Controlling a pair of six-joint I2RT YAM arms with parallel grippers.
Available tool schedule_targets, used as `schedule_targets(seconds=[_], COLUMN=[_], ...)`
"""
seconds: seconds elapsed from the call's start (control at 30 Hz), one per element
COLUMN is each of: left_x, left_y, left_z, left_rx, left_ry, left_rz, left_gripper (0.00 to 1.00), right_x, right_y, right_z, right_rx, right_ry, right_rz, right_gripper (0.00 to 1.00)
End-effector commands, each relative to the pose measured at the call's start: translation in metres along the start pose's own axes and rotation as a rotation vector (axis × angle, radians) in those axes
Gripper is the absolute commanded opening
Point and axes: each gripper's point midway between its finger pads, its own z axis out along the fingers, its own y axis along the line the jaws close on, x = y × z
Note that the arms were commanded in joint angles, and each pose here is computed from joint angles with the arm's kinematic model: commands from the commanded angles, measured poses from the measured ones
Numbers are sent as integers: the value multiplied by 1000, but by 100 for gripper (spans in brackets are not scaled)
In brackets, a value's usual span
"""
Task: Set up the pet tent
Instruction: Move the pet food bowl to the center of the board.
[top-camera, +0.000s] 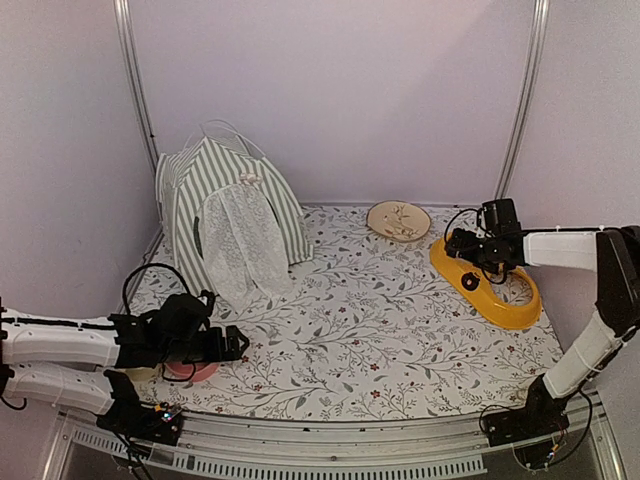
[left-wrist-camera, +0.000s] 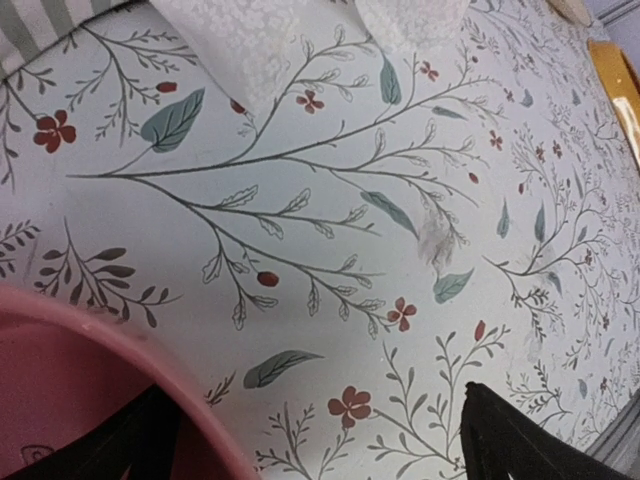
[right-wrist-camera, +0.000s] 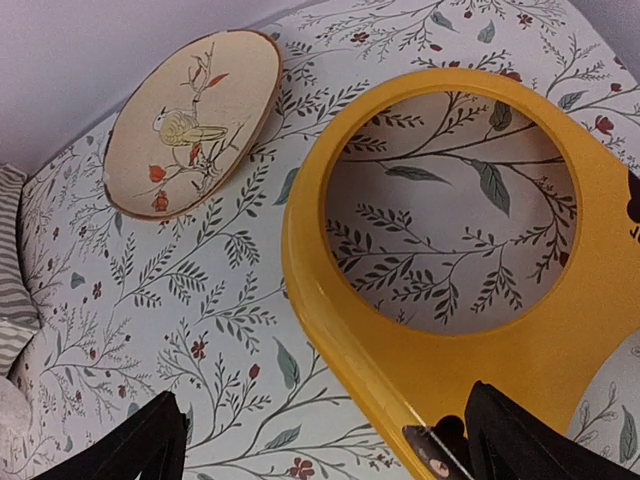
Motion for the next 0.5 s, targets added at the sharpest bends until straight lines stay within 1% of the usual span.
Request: schedule_targets(seconds=[0.0, 0.1, 0.17, 0.23, 0.33, 0.47], left_x=[-4, -5, -6, -7, -9, -9], left_y=[-12, -6, -2, 2, 1, 5], left_z=[7, 7, 6, 4, -2, -7], left_rx=[23, 2, -20, -36, -15, -4], left_ry=[-10, -22, -26, -34, -53, -68], left_rz=[46, 53, 56, 53, 35, -11], left_gripper=[99, 99, 99, 99, 99, 99], right_x=[-50, -59, -52, -44, -23, 20], right_y=[9, 12, 14, 17, 21, 35], right_z=[26, 55, 74, 83, 79, 61], right_rx=[-11, -3, -6, -25, -73, -119], right_ry=[-77, -60, 8, 63, 100, 154], right_rz=[-42, -99, -120, -129, -115, -138], right_gripper=[99, 99, 99, 99, 99, 100])
